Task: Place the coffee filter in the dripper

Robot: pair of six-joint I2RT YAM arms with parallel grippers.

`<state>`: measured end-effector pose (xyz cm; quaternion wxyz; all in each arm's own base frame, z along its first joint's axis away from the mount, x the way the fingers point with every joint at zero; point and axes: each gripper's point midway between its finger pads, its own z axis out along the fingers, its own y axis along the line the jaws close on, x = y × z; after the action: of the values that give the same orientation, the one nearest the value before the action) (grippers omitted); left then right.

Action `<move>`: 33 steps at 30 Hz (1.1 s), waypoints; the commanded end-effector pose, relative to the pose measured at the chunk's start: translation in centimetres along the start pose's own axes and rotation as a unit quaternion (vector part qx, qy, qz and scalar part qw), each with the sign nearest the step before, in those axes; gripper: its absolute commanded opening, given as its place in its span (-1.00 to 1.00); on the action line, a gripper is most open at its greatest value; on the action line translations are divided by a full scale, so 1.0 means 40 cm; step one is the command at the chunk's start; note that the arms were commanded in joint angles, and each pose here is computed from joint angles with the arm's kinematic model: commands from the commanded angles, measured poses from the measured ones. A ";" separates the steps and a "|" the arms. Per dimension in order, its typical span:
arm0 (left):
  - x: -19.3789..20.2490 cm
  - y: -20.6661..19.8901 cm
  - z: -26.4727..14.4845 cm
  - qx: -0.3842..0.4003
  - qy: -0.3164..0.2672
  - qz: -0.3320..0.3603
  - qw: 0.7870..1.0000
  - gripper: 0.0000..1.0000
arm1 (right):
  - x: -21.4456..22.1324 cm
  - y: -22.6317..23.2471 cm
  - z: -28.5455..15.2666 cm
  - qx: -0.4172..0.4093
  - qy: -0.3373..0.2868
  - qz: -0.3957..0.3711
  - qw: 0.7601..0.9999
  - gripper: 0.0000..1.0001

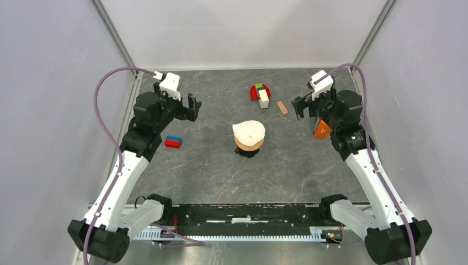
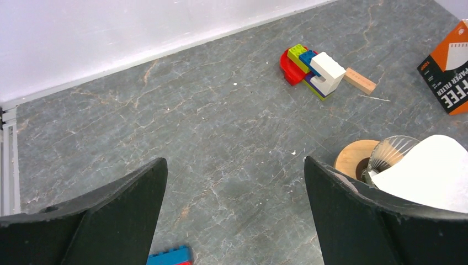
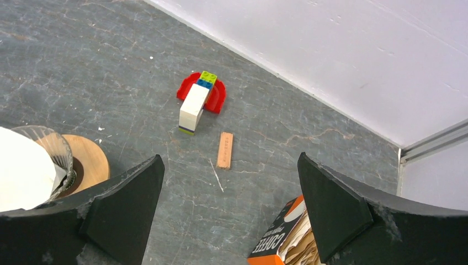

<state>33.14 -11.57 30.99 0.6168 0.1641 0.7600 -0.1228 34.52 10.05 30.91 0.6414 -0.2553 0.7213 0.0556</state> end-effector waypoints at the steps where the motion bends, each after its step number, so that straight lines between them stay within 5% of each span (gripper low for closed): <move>1: -0.047 0.003 -0.021 -0.006 -0.037 -0.009 0.999 0.99 | -0.032 0.008 -0.012 -0.009 -0.035 -0.018 0.999 0.96; 17: -0.056 0.005 0.066 0.004 -0.045 -0.011 0.999 0.99 | -0.021 0.010 0.027 -0.024 -0.022 -0.028 0.999 0.96; 33: 0.012 0.011 0.026 -0.006 -0.029 0.008 1.000 0.99 | 0.028 0.042 0.018 -0.043 -0.020 -0.026 0.999 0.96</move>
<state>34.75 -12.35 27.53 0.6006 0.1703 0.7706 -0.1287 34.83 11.41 27.44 0.6174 -0.2990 0.7236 0.0767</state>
